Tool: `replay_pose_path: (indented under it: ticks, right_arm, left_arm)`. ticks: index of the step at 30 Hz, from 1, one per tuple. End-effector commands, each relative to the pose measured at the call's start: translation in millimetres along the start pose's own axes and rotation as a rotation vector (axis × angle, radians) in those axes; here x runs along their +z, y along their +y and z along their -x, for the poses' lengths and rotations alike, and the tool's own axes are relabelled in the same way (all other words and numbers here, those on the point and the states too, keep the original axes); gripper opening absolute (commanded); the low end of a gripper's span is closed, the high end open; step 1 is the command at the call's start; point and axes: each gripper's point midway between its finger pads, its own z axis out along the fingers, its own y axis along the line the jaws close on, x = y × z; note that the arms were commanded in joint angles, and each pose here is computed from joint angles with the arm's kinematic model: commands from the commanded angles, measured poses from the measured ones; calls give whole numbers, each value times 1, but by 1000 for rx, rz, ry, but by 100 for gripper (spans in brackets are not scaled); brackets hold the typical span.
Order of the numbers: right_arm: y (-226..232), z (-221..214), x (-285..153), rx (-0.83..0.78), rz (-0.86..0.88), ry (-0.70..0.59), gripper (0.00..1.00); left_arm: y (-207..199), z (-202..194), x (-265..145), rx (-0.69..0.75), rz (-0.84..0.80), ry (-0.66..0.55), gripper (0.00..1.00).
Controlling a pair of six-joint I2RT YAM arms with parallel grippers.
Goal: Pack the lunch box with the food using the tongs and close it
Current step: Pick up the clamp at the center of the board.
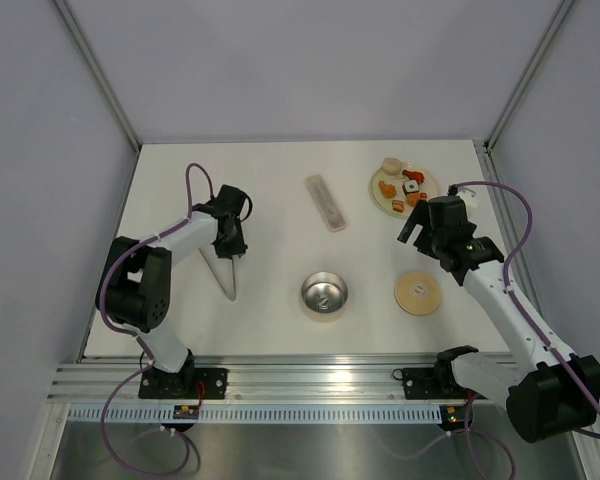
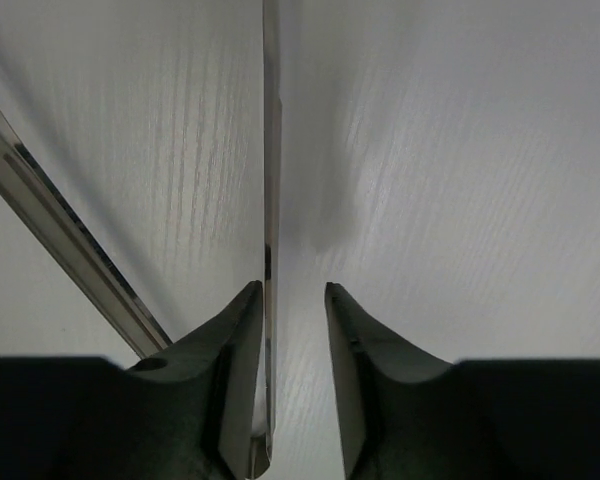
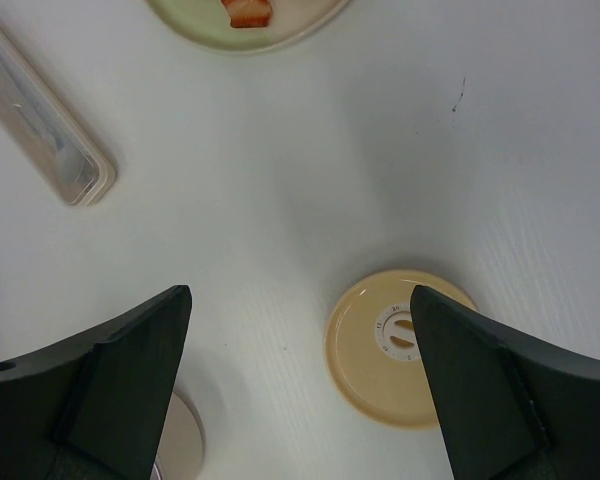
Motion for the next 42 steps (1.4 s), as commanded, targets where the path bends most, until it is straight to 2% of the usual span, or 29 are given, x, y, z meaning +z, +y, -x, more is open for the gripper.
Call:
replay_pose_path:
  ticks: [1,4,8,10,11,12,16,19,22,26,29,32,33,35,39,40,42]
  right_arm:
    - [7,2,2,14,19,-2,100]
    - [8,4,1,13,20,-2,99]
    - [6,2,1,10,19,1,99]
    - [6,1,1,10,20,1,99]
    - [6,1,1,10,20,2,100]
    - [5,0,0,9,21,2,99]
    - [4,0,-2,12,24,-1,100]
    - [3,-1,-3,12,25,-3,99]
    - [2,0,-6,10,24,-12,100]
    - [0,4,-9,-20,24,-26,99]
    - [-10,19,-15,-61,-35,-74,100]
    - [-14,32,-18,-69,-60,-79,99]
    - [-15,31,-19,-64,-59,-60,99]
    - [-15,37,-19,-40,-64,-53,99]
    - [-17,38,-23,9,-79,-35,99]
    - [-19,40,-24,21,-88,-38,99]
    - [-26,42,-27,64,-117,-41,99]
  left_arm:
    - [-10,16,4,-30,-23,-41,28]
    - [-8,16,3,-26,-16,-40,18]
    - [-5,18,0,-26,-2,-52,18]
    - [-5,18,2,-27,1,-51,21]
    - [-5,18,2,-28,3,-50,31]
    - [-5,17,3,-26,4,-46,36]
    - [-5,12,9,-24,8,-27,38]
    - [-6,11,10,-22,1,-24,25]
    - [-8,20,2,-17,-4,-43,1]
    - [-17,45,-33,-2,-47,-102,0]
    - [-34,67,-69,33,-95,-160,0]
    - [-60,70,-99,77,-147,-179,0]
    - [-82,76,-118,103,-193,-211,0]
    - [-102,73,-131,119,-216,-210,0]
    - [-171,57,-166,195,-339,-217,0]
    - [-188,64,-184,190,-381,-247,0]
    - [-216,48,-182,244,-394,-218,0]
